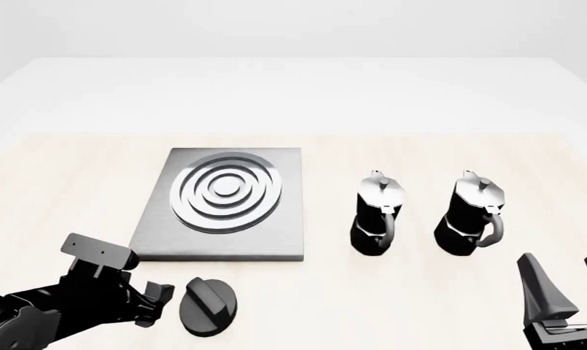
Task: Turn off the stove.
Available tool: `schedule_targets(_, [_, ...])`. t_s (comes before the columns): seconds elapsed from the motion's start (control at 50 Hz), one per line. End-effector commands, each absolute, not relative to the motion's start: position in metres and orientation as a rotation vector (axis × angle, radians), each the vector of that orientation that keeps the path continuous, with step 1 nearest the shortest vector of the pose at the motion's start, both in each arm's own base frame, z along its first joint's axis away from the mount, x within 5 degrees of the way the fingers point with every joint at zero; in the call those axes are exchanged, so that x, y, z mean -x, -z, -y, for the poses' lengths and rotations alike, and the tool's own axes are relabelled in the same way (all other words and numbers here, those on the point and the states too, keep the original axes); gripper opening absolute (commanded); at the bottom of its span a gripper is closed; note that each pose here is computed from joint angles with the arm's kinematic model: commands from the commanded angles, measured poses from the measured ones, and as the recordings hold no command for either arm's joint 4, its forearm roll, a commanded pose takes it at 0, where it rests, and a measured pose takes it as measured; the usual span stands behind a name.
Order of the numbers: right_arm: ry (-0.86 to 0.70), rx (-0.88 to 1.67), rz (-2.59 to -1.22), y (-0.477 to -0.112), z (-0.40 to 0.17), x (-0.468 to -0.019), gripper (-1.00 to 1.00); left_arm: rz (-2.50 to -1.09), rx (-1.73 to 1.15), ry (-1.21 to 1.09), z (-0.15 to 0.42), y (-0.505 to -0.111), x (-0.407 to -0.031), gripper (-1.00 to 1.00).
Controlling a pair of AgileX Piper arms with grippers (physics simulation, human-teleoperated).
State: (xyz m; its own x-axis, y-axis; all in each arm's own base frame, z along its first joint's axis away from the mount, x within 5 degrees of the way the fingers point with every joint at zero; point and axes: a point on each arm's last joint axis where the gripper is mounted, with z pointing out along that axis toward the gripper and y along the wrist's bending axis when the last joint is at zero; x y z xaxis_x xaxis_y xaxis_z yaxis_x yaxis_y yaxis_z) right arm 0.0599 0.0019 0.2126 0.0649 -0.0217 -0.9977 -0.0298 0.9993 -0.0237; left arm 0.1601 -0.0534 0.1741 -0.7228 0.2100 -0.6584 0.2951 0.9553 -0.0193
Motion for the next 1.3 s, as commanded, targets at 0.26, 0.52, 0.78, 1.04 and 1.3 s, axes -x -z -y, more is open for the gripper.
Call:
schedule_targets(0.26, [-0.013, 0.048, -1.507, -0.213, -0.002, -0.06, 1.0, -2.406, -0.372, 0.195, 0.066, -0.161, -0.171, 1.0])
schedule_targets(0.52, [-0.015, 0.045, -1.506, -0.213, -0.002, -0.06, 1.0, -2.397, -0.39, 0.196, 0.069, -0.161, -0.175, 1.0])
schedule_targets(0.78, [-0.017, 0.042, -1.505, -0.213, -0.002, -0.059, 1.0, -2.386, -0.414, 0.184, 0.069, -0.165, -0.176, 1.0])
schedule_targets(1.04, [-0.017, 0.043, -1.505, -0.213, -0.002, -0.06, 1.0, -2.371, -0.442, 0.154, 0.069, -0.172, -0.188, 1.0])
schedule_targets(1.3, [-0.016, 0.043, -1.505, -0.213, -0.002, -0.06, 1.0, -2.364, -0.47, 0.137, 0.072, -0.173, -0.199, 1.0])
